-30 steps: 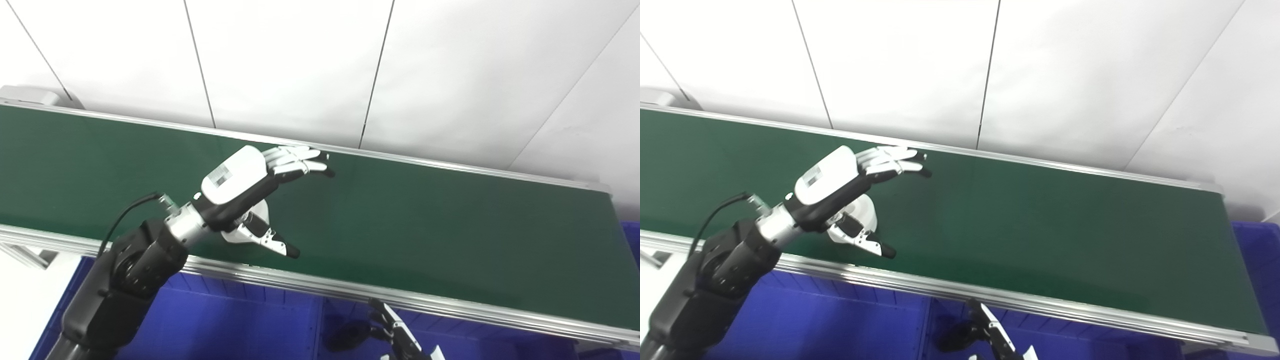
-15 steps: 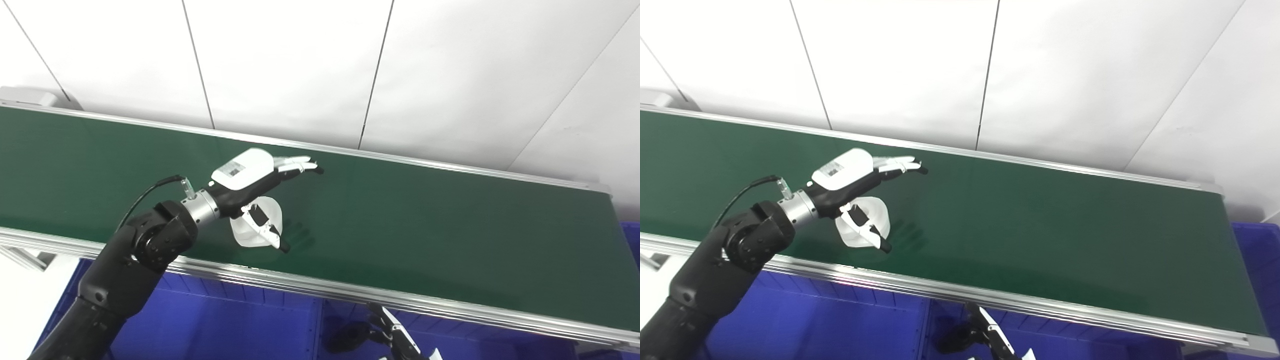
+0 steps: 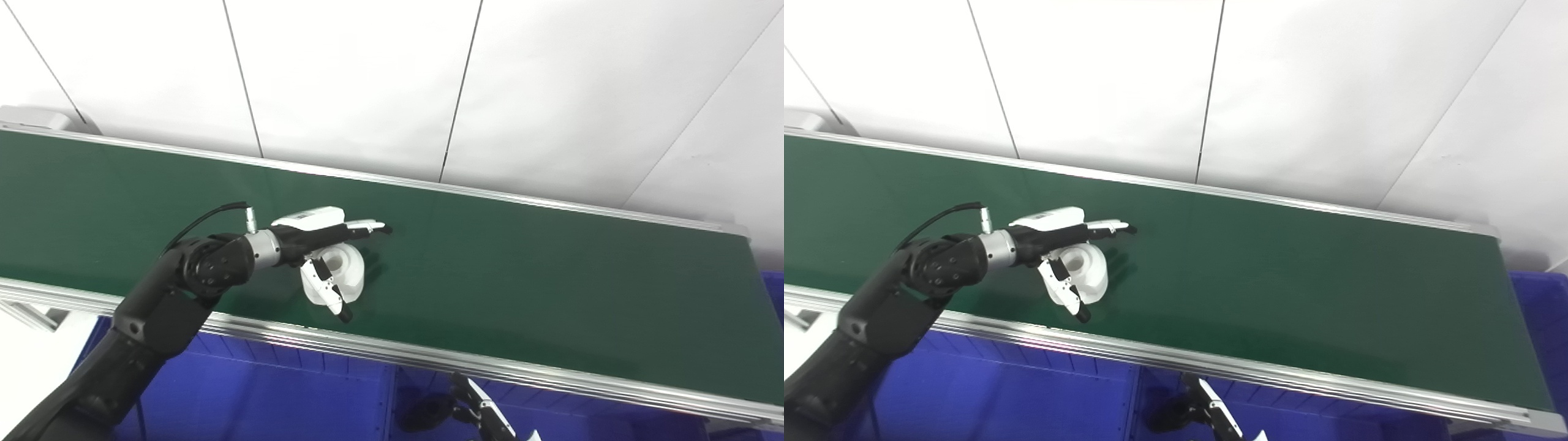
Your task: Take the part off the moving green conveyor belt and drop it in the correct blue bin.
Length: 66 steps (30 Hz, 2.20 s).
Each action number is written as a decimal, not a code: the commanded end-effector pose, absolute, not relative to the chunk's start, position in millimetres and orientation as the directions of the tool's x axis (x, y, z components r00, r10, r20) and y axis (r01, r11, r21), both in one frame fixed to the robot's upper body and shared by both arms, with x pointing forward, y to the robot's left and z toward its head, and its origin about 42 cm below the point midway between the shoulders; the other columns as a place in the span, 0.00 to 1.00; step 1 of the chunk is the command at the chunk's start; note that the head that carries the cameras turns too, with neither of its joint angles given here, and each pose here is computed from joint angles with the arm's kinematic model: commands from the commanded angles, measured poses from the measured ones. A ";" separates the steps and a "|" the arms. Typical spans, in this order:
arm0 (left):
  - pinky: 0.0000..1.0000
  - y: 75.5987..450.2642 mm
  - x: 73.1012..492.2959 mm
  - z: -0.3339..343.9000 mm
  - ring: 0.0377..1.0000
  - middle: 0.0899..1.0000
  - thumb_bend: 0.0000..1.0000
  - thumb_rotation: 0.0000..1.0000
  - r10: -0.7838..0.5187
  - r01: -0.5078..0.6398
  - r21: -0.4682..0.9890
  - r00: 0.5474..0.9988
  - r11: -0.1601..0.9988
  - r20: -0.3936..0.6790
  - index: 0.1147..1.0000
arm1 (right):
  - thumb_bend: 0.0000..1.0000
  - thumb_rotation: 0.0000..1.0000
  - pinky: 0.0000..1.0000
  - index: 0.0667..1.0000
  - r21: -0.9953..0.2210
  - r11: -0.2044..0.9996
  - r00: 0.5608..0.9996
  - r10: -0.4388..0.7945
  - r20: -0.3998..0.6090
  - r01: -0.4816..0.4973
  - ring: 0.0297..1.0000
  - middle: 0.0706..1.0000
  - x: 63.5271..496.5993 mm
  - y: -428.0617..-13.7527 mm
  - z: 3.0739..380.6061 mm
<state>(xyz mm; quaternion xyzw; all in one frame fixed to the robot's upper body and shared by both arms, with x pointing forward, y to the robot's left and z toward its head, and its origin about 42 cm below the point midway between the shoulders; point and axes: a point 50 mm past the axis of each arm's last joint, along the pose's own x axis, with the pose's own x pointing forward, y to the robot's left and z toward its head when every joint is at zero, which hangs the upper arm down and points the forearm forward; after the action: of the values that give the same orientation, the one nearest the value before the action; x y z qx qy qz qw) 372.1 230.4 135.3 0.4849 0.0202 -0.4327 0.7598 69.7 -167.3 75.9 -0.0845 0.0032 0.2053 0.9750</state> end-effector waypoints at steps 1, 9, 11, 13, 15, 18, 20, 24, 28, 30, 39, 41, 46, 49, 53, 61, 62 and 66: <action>0.54 231.8 386.3 146.2 0.75 0.97 0.97 0.05 -0.627 0.664 0.737 0.629 0.128 -0.459 0.94 | 0.37 0.96 0.84 0.91 -0.149 0.911 0.919 0.393 0.022 -0.385 0.91 0.93 69.9 -165.3 86.9; 0.42 225.3 386.4 163.4 0.50 0.79 0.79 0.00 -0.670 0.674 0.731 0.592 0.107 -0.448 0.78 | 0.40 1.00 0.84 0.90 -0.151 0.916 0.925 0.380 0.026 -0.372 0.90 0.92 69.3 -169.8 90.1; 0.43 224.0 385.7 173.0 0.52 0.77 0.76 0.00 -0.684 0.667 0.737 0.590 0.113 -0.429 0.75 | 0.39 1.00 0.84 0.90 -0.151 0.916 0.924 0.380 0.027 -0.373 0.90 0.92 69.2 -170.2 89.9; 0.45 222.3 384.6 182.2 0.52 0.78 0.74 0.00 -0.693 0.660 0.743 0.589 0.115 -0.416 0.74 | 0.38 1.00 0.84 0.90 -0.151 0.915 0.924 0.382 0.028 -0.373 0.90 0.92 69.7 -170.0 90.4; 0.45 220.0 381.9 191.5 0.53 0.78 0.69 0.00 -0.704 0.650 0.751 0.588 0.118 -0.399 0.74 | 0.38 1.00 0.84 0.90 -0.155 0.914 0.923 0.384 0.029 -0.375 0.90 0.92 70.4 -169.7 91.4; 0.44 216.9 377.5 202.2 0.52 0.77 0.65 0.00 -0.728 0.633 0.762 0.584 0.134 -0.358 0.72 | 0.38 1.00 0.84 0.90 -0.158 0.913 0.923 0.385 0.031 -0.375 0.91 0.92 70.9 -169.5 91.7; 0.39 215.7 375.4 207.0 0.46 0.72 0.51 0.00 -0.748 0.620 0.770 0.581 0.151 -0.321 0.68 | 0.38 1.00 0.84 0.90 -0.159 0.914 0.923 0.383 0.029 -0.374 0.90 0.92 70.9 -169.3 91.6; 0.37 215.5 374.1 212.3 0.44 0.68 0.47 0.00 -0.761 0.612 0.771 0.582 0.177 -0.287 0.61 | 0.37 1.00 0.84 0.90 -0.159 0.914 0.924 0.381 0.028 -0.372 0.90 0.92 70.3 -169.3 91.7; 0.35 215.4 373.7 216.7 0.44 0.67 0.47 0.00 -0.768 0.600 0.780 0.581 0.179 -0.271 0.60 | 0.37 1.00 0.84 0.90 -0.163 0.914 0.924 0.381 0.028 -0.372 0.90 0.92 69.7 -169.3 91.4; 0.35 216.1 372.8 218.9 0.44 0.66 0.47 0.00 -0.771 0.598 0.780 0.580 0.184 -0.263 0.59 | 0.37 1.00 0.84 0.90 -0.161 0.914 0.924 0.381 0.027 -0.372 0.90 0.92 69.2 -169.2 91.2; 0.37 221.6 365.6 240.6 0.44 0.66 0.47 0.00 -0.787 0.559 0.807 0.578 0.190 -0.215 0.57 | 0.39 1.00 0.85 0.90 -0.153 0.914 0.923 0.383 0.029 -0.375 0.91 0.93 70.1 -169.0 91.3; 0.36 224.4 360.3 246.5 0.44 0.65 0.47 0.00 -0.792 0.546 0.815 0.579 0.197 -0.196 0.57 | 0.39 1.00 0.85 0.90 -0.154 0.915 0.924 0.382 0.029 -0.374 0.91 0.93 70.5 -168.9 91.0; 0.35 231.5 346.3 257.8 0.44 0.63 0.47 0.00 -0.806 0.535 0.818 0.569 0.212 -0.163 0.57 | 0.39 1.00 0.85 0.90 -0.151 0.914 0.923 0.384 0.028 -0.376 0.91 0.93 72.2 -170.0 90.2; 0.36 238.9 331.6 264.6 0.47 0.59 0.44 0.00 -0.809 0.531 0.817 0.570 0.225 -0.148 0.55 | 0.39 1.00 0.85 0.91 -0.146 0.914 0.922 0.387 0.028 -0.379 0.91 0.93 73.4 -171.2 89.9; 0.39 249.2 313.0 266.5 0.50 0.60 0.42 0.00 -0.804 0.534 0.812 0.577 0.237 -0.145 0.56 | 0.39 1.00 0.85 0.91 -0.138 0.915 0.922 0.386 0.036 -0.378 0.91 0.93 75.4 -171.7 88.7; 0.40 267.9 283.1 255.3 0.51 0.61 0.42 0.00 -0.776 0.574 0.770 0.606 0.277 -0.173 0.57 | 0.39 1.00 0.86 0.91 -0.147 0.913 0.919 0.391 0.048 -0.381 0.91 0.93 75.6 -174.5 89.1; 0.39 270.4 279.8 252.7 0.51 0.61 0.42 0.00 -0.772 0.581 0.761 0.612 0.289 -0.174 0.57 | 0.39 1.00 0.85 0.91 -0.151 0.912 0.919 0.392 0.049 -0.381 0.91 0.93 75.6 -175.2 89.5; 0.39 278.3 266.5 238.7 0.51 0.61 0.41 0.00 -0.755 0.605 0.724 0.630 0.331 -0.181 0.56 | 0.39 1.00 0.86 0.91 -0.158 0.910 0.918 0.395 0.047 -0.383 0.91 0.93 75.2 -178.3 91.0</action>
<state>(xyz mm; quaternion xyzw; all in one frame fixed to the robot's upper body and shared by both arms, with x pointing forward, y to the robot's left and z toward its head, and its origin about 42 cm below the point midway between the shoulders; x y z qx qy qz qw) 267.9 273.9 228.1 0.3989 -0.0757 -0.4351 0.8036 75.6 -177.2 79.3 -0.0776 -0.0037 0.2001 0.9767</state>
